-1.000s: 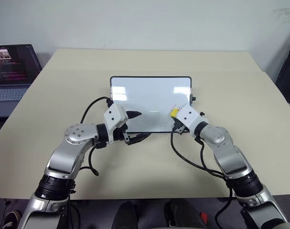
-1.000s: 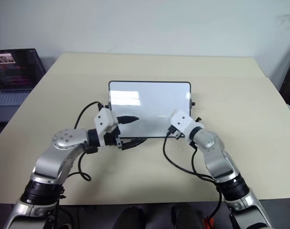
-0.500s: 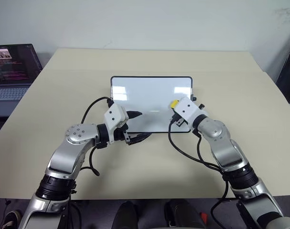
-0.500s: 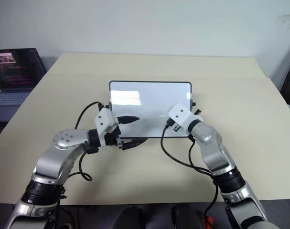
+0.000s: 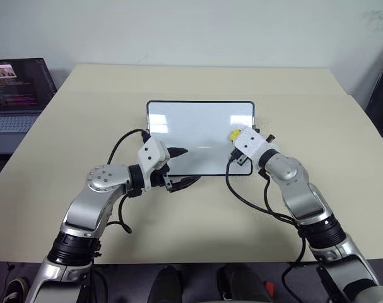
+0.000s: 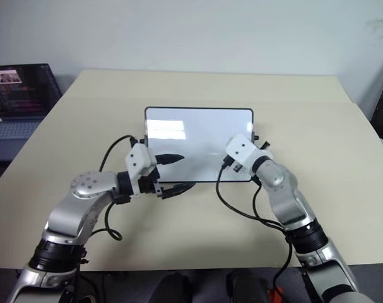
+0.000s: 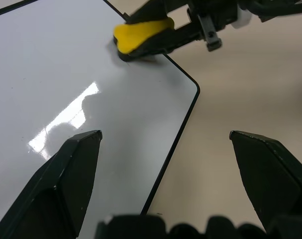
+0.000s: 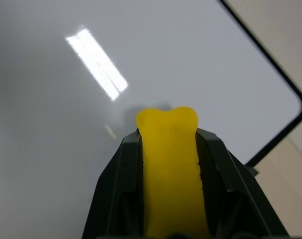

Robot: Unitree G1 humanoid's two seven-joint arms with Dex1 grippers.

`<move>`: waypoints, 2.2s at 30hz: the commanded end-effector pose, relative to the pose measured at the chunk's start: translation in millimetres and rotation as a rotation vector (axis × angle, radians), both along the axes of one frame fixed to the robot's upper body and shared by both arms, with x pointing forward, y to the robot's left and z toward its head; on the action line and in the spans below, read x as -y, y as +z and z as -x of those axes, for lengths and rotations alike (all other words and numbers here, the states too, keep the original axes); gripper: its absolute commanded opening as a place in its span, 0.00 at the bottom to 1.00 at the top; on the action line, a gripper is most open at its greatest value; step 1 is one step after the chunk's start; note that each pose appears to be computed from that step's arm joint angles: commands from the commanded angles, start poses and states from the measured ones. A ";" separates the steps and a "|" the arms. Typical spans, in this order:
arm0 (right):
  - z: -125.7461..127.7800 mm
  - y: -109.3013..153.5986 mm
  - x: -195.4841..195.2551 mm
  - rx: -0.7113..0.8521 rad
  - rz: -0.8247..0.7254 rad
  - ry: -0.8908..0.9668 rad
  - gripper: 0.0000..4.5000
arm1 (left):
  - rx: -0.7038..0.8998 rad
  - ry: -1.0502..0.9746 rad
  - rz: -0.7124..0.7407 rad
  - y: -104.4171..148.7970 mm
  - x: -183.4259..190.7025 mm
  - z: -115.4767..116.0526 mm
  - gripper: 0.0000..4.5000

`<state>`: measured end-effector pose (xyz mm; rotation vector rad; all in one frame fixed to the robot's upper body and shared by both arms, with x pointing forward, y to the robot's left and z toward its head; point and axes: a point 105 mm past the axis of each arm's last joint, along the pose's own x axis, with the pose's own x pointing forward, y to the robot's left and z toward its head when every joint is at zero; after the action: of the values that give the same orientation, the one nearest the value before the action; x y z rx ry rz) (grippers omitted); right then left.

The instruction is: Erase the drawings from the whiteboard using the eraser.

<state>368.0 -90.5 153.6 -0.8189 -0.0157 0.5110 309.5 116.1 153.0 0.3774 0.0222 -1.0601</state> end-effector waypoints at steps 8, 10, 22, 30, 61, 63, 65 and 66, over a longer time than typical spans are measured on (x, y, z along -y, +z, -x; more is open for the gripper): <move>-1.4 -2.7 -7.8 0.015 0.055 0.019 0.24 | 0.052 -0.021 0.014 12.6 4.5 1.8 1.00; 7.5 -19.9 -8.5 -0.079 0.088 0.054 0.24 | 0.052 -0.020 0.013 12.4 4.1 1.9 1.00; 2.1 -19.3 26.7 -0.081 0.086 -0.061 0.24 | 0.047 -0.027 0.018 12.2 5.8 2.1 1.00; -2.7 3.9 23.1 0.036 0.059 -0.088 0.24 | 0.048 -0.034 0.017 12.9 6.7 1.0 1.00; 53.7 4.4 60.3 0.074 -0.316 -0.268 0.24 | 0.050 -0.154 0.025 11.6 31.5 3.6 1.00; 63.7 -2.3 65.9 0.063 -0.365 -0.323 0.24 | 0.049 -0.200 0.025 12.3 38.7 5.3 1.00; 72.8 -15.2 78.5 0.041 -0.422 -0.424 0.24 | 0.042 -0.286 0.018 12.0 50.2 11.0 1.00; 74.3 -22.8 84.2 0.021 -0.455 -0.476 0.24 | 0.032 -0.327 0.014 11.6 55.3 13.4 1.00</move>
<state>296.5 -162.8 123.2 -0.3950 0.0636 0.1218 302.5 71.5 158.5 0.3830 -0.0400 -1.2995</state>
